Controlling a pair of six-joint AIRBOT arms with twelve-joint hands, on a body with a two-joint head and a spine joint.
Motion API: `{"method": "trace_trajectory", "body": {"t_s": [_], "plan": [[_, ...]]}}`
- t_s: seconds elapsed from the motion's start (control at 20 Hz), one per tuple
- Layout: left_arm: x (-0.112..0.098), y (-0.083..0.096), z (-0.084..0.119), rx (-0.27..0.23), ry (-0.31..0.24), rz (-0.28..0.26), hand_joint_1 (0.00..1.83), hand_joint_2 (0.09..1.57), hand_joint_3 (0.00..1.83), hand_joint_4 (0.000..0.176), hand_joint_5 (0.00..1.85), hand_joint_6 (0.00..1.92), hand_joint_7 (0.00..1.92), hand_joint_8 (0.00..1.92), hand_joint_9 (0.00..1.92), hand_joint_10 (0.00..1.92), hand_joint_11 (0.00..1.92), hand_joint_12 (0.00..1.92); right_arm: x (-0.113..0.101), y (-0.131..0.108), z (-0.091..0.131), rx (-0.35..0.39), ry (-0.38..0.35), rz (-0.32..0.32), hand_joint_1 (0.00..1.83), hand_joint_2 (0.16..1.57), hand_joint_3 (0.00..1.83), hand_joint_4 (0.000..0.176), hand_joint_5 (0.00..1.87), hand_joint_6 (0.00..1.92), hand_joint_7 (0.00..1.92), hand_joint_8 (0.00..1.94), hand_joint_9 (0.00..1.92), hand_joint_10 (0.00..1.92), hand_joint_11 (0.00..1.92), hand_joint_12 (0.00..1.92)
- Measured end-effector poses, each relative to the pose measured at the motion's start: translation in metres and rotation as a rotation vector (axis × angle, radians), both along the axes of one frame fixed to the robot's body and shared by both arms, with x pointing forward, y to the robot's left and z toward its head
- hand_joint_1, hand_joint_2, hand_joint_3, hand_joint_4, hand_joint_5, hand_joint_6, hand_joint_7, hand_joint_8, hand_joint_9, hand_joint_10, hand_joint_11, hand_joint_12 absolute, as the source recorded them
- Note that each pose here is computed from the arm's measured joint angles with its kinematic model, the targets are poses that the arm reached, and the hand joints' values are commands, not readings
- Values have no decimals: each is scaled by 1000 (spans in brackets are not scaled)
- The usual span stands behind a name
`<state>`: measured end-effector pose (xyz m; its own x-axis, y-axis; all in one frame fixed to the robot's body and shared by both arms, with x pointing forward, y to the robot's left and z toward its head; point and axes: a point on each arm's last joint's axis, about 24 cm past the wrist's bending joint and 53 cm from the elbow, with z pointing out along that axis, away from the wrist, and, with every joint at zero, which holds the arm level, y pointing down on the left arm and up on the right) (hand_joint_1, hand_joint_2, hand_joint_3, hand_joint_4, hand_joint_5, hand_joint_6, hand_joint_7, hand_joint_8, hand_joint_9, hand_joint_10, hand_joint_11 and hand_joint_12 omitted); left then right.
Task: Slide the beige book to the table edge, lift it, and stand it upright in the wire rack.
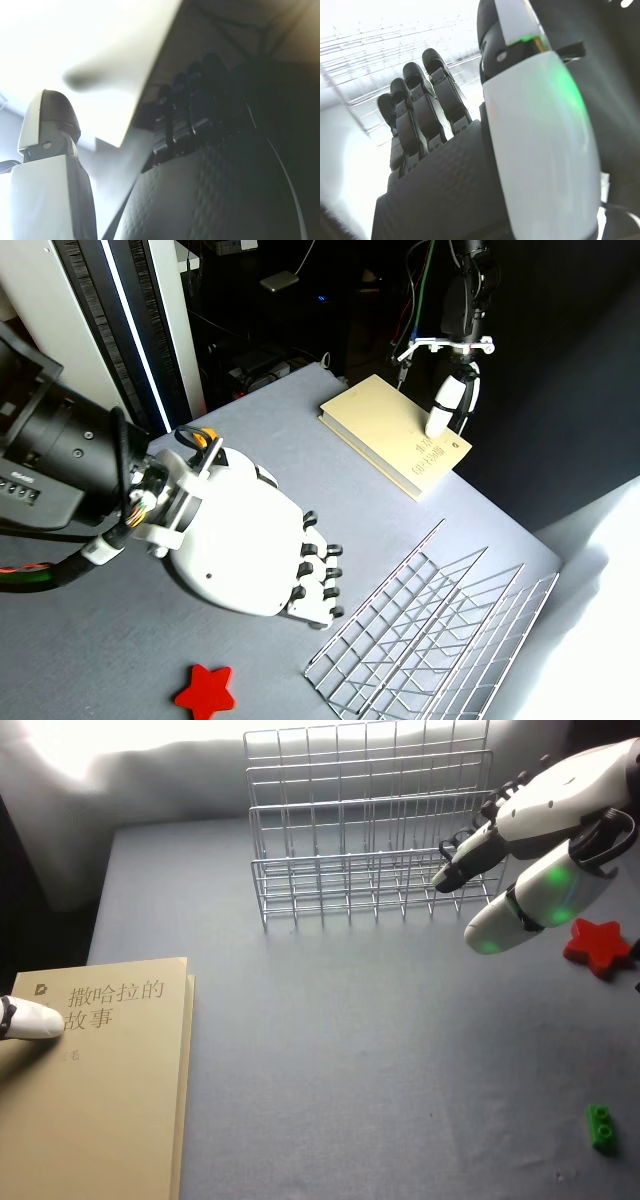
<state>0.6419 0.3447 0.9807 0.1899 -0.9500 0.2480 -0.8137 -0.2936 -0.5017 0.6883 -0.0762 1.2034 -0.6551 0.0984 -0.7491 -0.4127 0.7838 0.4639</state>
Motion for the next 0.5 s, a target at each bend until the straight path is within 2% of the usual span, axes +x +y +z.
{"method": "trace_trajectory", "body": {"t_s": [0.2, 0.5], "plan": [[2, -8, -4, -11, -3, -6, 928, 987, 0, 0, 334, 6, 327, 3, 304, 2, 0, 860, 1, -5, 2, 19, 15, -22, 151, 1177, 2, 0, 220, 1, 240, 0, 236, 1, 0, 716], [2, -7, -5, -13, -4, 1, 929, 1001, 0, 0, 361, 6, 354, 6, 347, 9, 0, 944, 1, -9, 2, 38, 38, -45, 116, 1185, 2, 0, 248, 3, 258, 2, 257, 4, 0, 749]]}}
